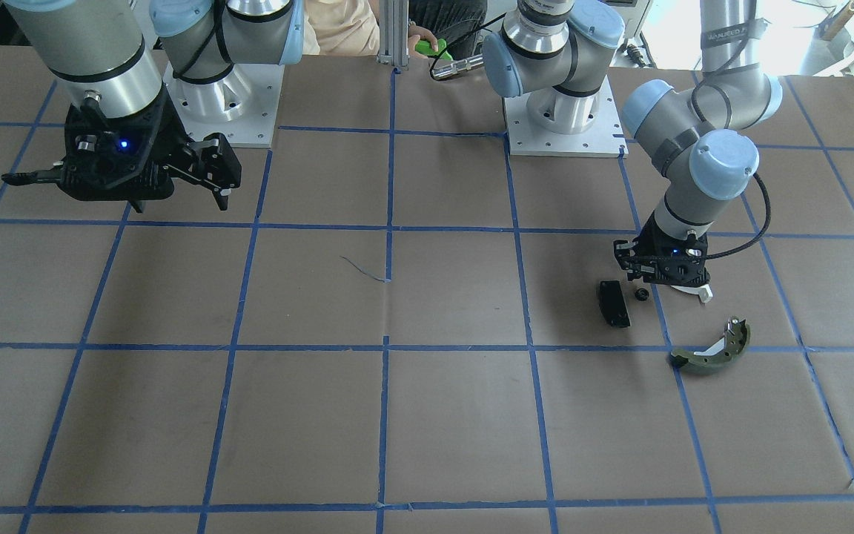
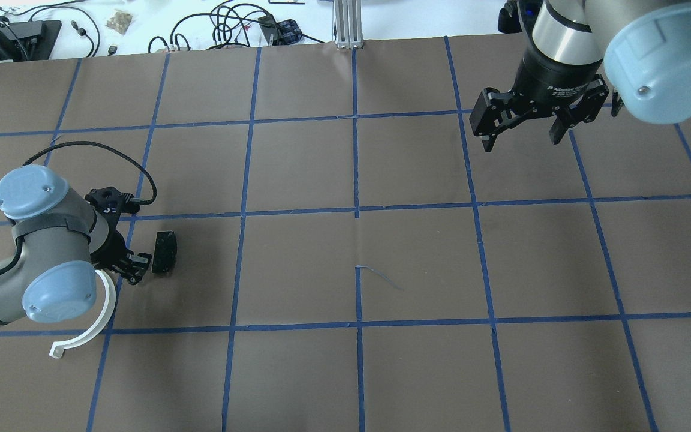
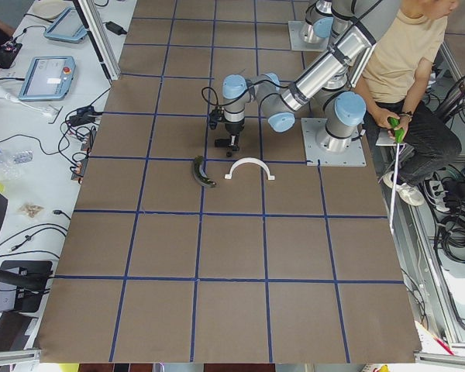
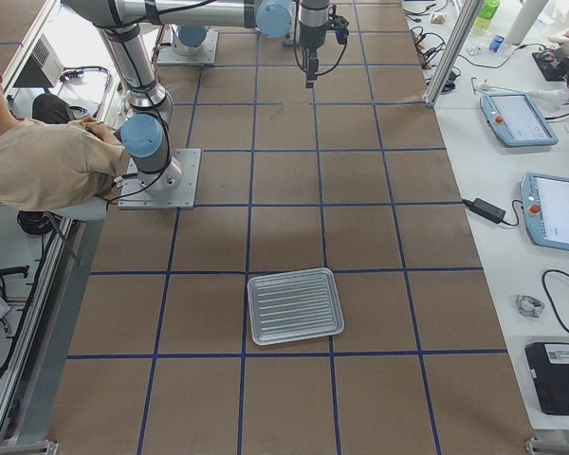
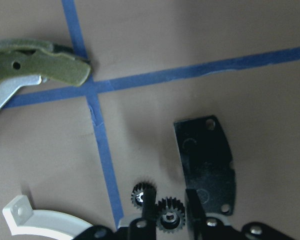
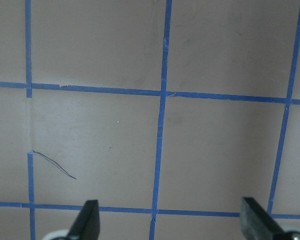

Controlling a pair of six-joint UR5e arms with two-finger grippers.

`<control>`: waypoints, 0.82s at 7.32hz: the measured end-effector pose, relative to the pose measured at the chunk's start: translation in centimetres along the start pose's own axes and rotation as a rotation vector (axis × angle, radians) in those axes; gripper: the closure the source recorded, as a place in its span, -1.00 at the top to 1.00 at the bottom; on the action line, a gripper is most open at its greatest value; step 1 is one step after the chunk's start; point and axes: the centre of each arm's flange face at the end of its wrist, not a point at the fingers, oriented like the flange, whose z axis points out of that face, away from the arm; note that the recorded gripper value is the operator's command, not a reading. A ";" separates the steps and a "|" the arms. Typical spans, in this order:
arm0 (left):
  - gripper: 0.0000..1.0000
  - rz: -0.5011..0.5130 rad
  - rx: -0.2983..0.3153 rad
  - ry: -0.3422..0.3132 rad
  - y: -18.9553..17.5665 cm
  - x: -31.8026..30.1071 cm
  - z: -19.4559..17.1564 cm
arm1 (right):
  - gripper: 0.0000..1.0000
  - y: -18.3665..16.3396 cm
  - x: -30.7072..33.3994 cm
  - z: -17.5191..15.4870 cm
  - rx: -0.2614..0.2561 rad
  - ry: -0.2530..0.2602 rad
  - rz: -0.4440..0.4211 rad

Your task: Place bearing gear from tray to pile

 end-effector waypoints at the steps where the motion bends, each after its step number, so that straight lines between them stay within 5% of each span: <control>1: -0.73 0.004 0.000 -0.001 0.6 0.1 0.0 | 1.00 0.0 0.0 0.0 0.000 0.000 -0.001; 2: 0.93 0.007 0.001 -0.002 0.6 0.0 0.0 | 1.00 0.0 0.0 0.0 -0.001 0.000 -0.002; 6: 1.00 0.008 0.007 -0.006 -0.1 -0.6 -0.3 | 1.00 0.0 0.0 0.0 -0.001 0.000 -0.002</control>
